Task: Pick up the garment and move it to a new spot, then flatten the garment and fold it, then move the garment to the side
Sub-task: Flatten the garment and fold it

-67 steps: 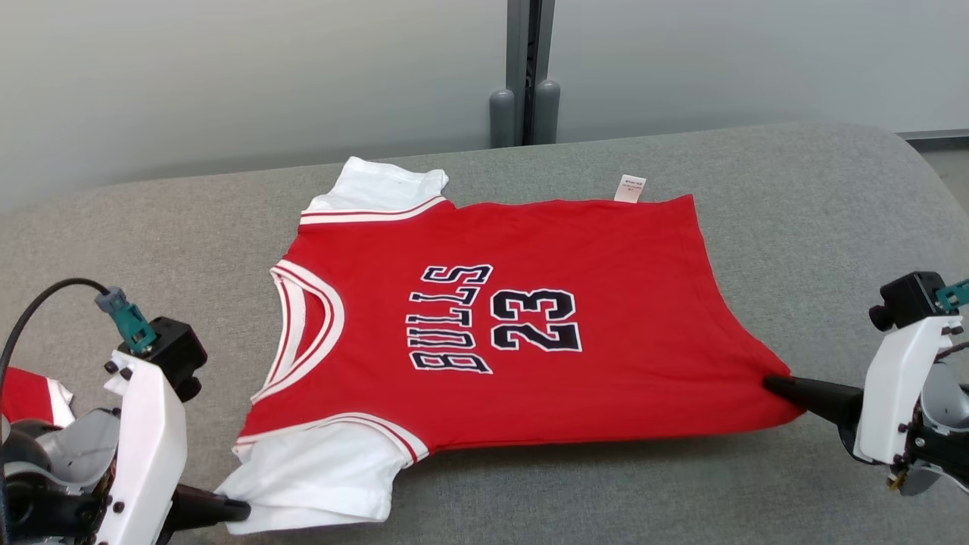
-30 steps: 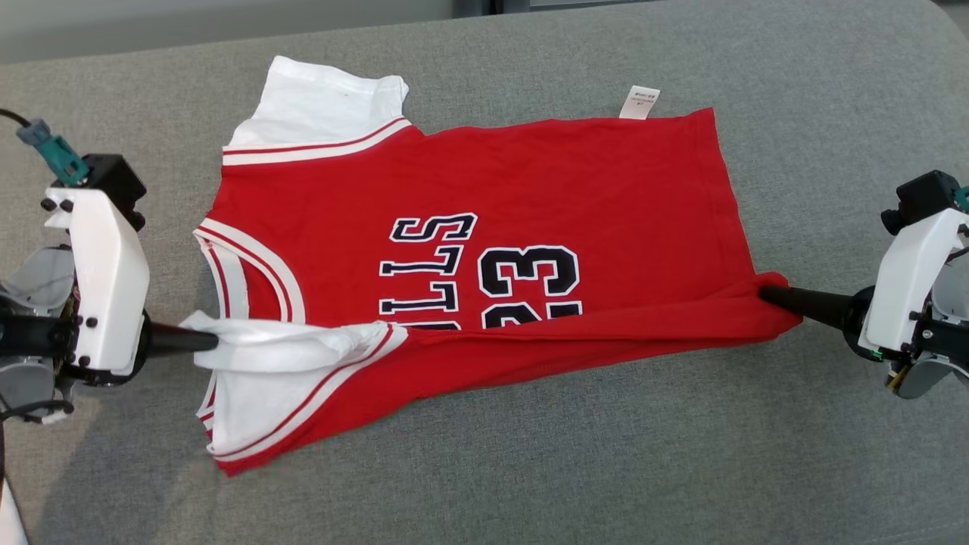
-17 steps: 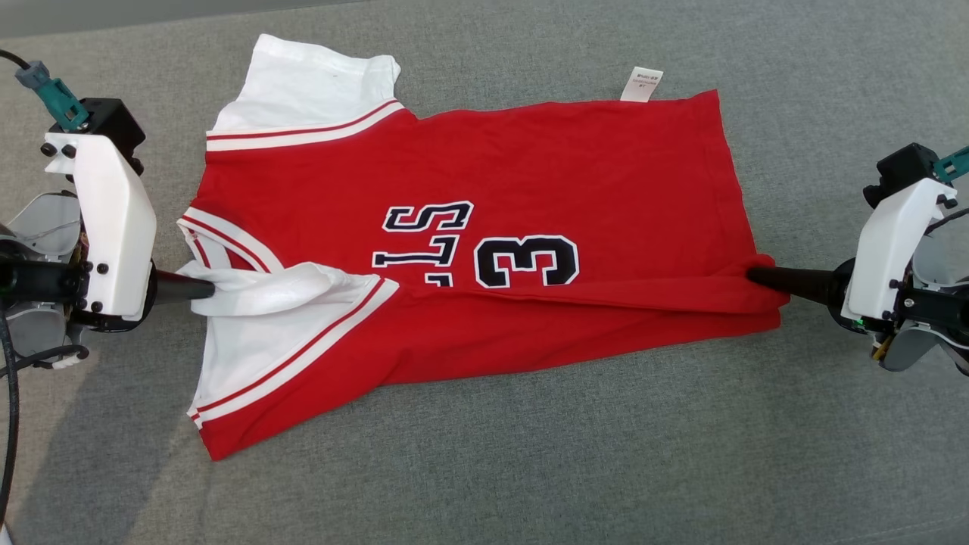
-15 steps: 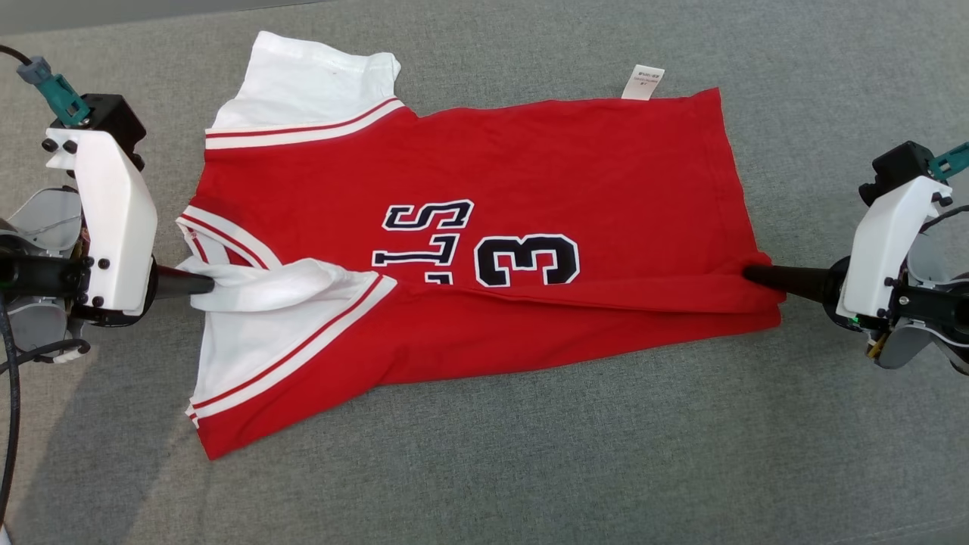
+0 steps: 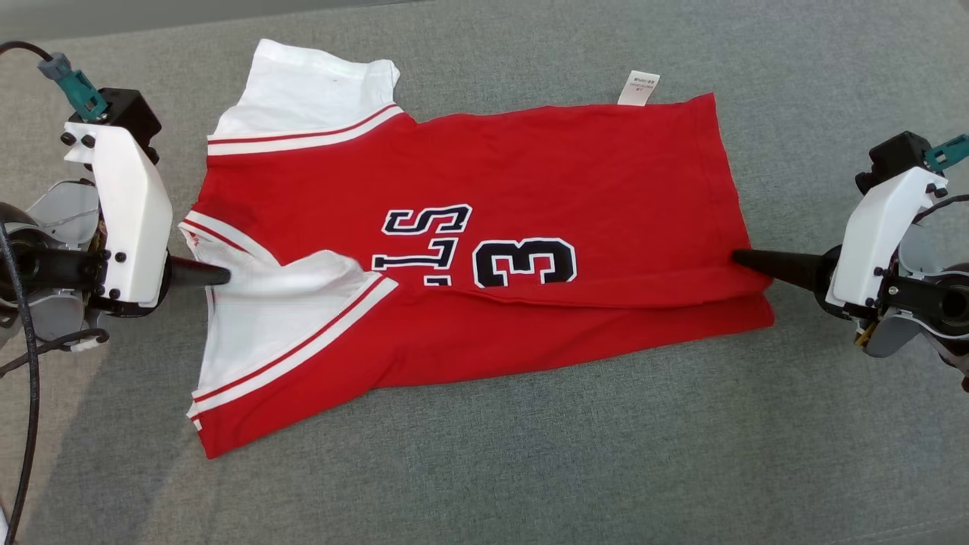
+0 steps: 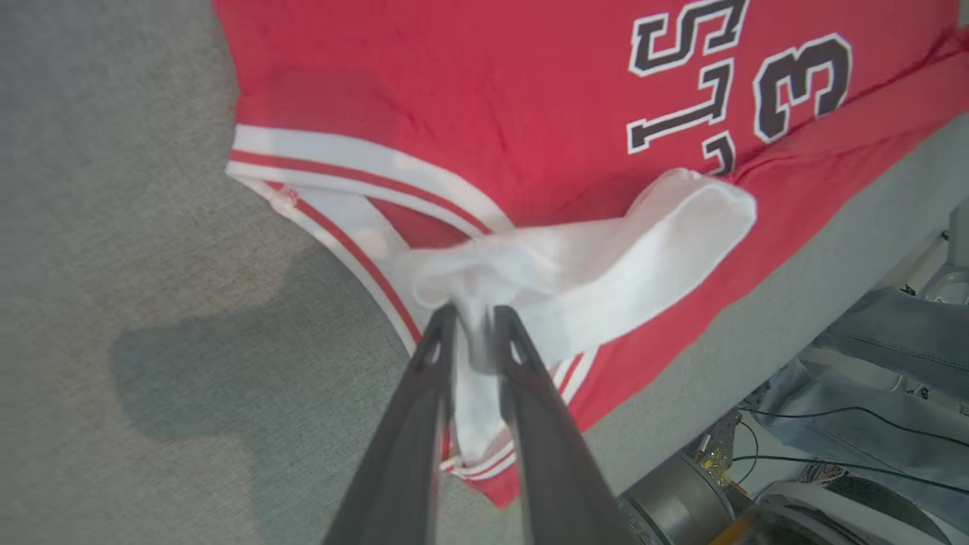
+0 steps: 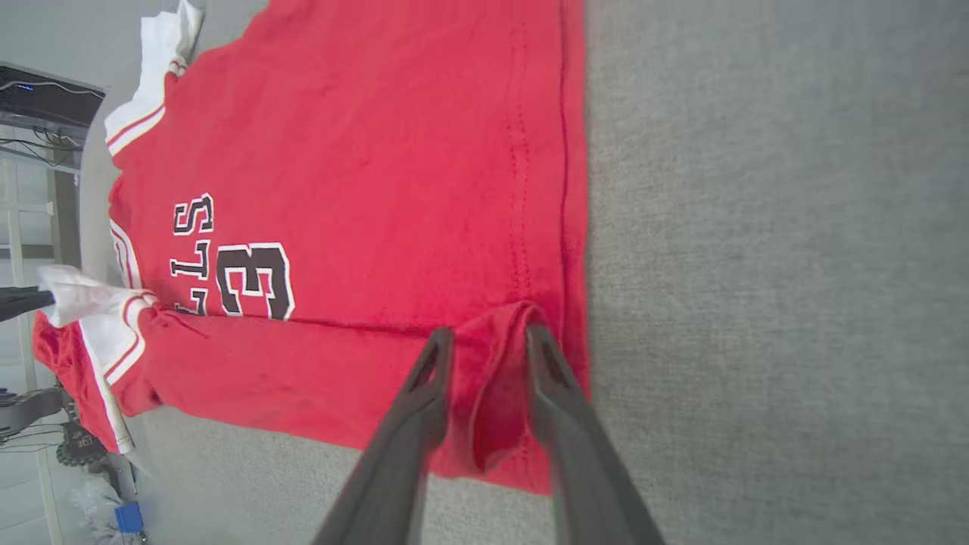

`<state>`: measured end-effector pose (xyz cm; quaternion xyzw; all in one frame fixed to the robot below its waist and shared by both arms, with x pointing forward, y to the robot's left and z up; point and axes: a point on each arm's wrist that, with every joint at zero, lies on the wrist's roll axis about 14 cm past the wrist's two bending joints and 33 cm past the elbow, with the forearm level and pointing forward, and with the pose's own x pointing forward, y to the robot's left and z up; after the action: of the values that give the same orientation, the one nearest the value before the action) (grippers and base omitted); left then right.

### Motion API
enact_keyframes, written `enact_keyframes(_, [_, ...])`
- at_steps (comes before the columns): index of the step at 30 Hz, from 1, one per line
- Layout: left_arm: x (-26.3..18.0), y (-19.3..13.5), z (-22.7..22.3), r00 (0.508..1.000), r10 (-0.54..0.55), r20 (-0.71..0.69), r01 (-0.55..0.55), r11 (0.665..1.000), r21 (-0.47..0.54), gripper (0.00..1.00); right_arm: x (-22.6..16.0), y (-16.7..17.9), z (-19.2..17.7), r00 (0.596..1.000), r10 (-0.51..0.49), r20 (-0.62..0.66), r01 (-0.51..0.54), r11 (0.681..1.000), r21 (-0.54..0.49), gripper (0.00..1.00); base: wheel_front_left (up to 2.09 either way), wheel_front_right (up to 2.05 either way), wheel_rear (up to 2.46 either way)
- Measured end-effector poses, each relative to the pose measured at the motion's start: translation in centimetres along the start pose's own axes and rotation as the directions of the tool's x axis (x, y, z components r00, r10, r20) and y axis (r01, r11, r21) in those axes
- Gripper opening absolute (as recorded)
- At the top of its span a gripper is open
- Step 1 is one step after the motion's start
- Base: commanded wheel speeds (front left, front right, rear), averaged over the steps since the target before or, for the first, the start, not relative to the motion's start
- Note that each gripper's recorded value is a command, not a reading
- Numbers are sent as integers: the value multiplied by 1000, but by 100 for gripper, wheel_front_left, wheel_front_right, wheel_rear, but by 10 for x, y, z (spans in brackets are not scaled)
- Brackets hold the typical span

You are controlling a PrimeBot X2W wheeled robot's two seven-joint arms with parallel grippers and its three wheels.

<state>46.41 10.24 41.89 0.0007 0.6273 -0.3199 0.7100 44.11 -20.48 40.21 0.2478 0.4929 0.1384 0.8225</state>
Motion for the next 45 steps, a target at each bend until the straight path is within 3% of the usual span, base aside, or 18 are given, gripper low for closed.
enact_keyframes(11, [-19,-3,9,993,22,112,-24,1000,18,100,-28,4,26,978,25,208,-37,998,55,100,0,0,0])
enact_keyframes(15, [-27,-8,10,986,13,166,-18,999,29,100,-44,12,45,940,44,339,-62,997,42,100,0,0,0])
enact_keyframes(27, [-51,-25,-2,923,-28,384,0,997,72,100,-77,25,42,838,90,539,-68,996,-62,100,0,0,0])
enact_keyframes(33, [-67,-16,-1,811,29,584,-78,995,60,100,-84,23,31,793,100,601,-28,991,-128,100,0,0,0])
enact_keyframes(37, [-71,-6,-5,704,93,704,-142,990,12,100,-84,15,22,766,92,636,-5,991,-137,100,0,0,0])
enact_keyframes(45, [-67,-1,-26,486,222,845,-143,974,-174,100,-72,-3,-1,757,46,652,53,990,-132,100,0,0,0])
